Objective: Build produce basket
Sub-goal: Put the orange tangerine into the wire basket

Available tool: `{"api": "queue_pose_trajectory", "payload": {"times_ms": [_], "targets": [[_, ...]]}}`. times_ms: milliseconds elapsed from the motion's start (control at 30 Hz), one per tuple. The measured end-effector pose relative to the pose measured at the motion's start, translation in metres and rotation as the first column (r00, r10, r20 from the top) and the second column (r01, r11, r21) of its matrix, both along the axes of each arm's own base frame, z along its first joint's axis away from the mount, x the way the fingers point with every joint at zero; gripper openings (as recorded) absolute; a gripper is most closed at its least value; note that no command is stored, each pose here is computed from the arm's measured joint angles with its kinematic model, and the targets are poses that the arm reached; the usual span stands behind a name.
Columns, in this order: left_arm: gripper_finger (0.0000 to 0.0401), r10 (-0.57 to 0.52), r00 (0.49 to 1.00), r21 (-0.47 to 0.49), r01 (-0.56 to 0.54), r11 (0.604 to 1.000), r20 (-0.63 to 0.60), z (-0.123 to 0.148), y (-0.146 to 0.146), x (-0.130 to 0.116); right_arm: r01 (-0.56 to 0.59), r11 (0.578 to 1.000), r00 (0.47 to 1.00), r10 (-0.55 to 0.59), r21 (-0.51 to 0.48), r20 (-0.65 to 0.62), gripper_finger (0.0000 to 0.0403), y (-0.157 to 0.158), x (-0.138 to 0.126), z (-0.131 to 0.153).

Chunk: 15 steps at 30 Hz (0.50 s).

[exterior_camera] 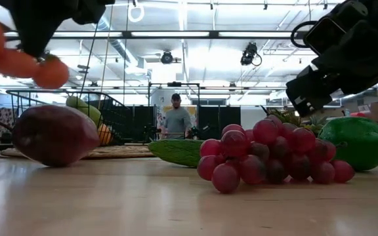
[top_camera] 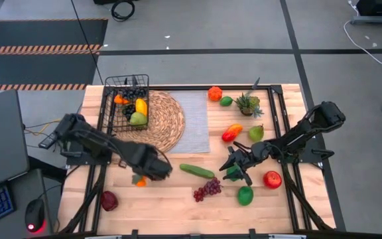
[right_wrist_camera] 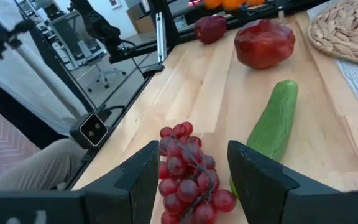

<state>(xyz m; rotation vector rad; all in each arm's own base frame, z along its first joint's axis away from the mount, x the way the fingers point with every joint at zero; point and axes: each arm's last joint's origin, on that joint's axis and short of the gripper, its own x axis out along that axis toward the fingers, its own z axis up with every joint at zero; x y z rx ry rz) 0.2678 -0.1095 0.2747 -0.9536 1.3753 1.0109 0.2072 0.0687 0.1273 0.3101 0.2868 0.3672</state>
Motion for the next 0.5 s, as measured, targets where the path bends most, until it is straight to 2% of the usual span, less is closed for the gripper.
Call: {"api": "queue_pose_trajectory", "payload": {"times_ms": [200,300,500], "targets": [[0.0016,-0.004,0.999,0.136,0.009,0.991,-0.040,0.027,0.050,-0.021,0.014,1.000,1.000,-0.014,0.003,-0.009,0.0196,0.007,-0.002,-0.001],[0.0032,-0.044,0.999,0.187,0.040,0.982,0.015,0.041,0.081,-0.027,0.022,1.000,1.000,-0.022,-0.001,-0.010,0.0196,0.010,-0.004,-0.001],[0.0023,-0.020,0.999,0.344,0.010,0.939,0.027,0.060,0.144,-0.047,0.054,0.998,0.998,-0.054,-0.014,0.022,0.0196,0.008,-0.001,0.002]]}}
